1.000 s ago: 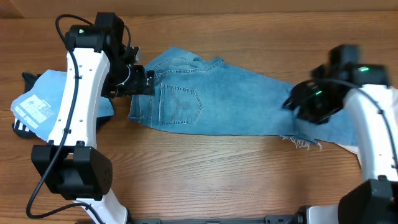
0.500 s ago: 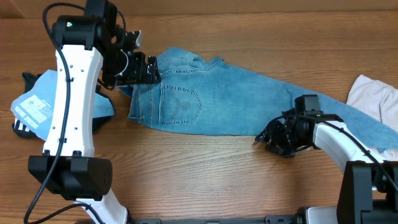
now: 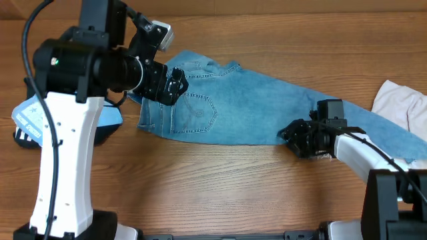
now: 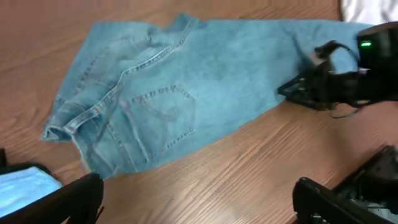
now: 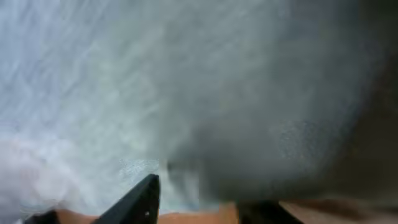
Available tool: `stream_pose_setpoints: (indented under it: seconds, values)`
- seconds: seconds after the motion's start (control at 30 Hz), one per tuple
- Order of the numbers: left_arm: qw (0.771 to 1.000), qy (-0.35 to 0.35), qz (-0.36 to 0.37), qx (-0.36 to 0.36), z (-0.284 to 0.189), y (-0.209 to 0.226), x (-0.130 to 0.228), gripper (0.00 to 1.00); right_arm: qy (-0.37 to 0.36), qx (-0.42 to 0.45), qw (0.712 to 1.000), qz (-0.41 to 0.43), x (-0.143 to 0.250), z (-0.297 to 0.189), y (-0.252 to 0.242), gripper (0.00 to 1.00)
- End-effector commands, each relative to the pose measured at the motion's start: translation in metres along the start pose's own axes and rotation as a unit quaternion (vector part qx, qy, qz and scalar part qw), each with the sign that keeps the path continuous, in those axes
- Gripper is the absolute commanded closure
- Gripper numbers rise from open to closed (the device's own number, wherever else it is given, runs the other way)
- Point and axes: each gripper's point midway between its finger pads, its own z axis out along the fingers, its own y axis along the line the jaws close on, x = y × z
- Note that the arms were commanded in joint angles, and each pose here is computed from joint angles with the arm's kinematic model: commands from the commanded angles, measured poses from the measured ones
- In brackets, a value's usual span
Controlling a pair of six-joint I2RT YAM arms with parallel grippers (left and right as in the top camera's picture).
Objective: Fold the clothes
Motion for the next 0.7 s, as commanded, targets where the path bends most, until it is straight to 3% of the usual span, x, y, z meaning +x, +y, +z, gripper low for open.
stream_pose_setpoints:
  seconds: [0.0,0.1,0.2,0.33,0.67]
  values:
    - [0.998,-0.017,0.029,0.047,-0.008,-0.022,-0.004,0.14,0.024,-0.033,0.999,-0.012,0.006,0.013,0.005,0.69]
    - [0.998,0.004,0.061,0.001,-0.002,-0.018,0.002,0.16,0.032,-0.067,0.997,-0.032,0.006,0.003,0.025,0.85]
    - [0.993,0.038,0.099,-0.054,0.014,-0.020,0.009,0.27,0.018,-0.110,0.992,-0.058,0.003,-0.025,0.057,0.96]
    - [0.986,0.072,0.126,-0.075,0.045,-0.027,0.015,0.34,-0.025,-0.181,0.978,-0.103,-0.002,-0.073,0.104,0.96]
    - [0.976,0.147,0.154,-0.043,0.165,-0.050,0.079,0.28,-0.090,-0.237,0.961,-0.111,-0.023,-0.102,0.139,0.96]
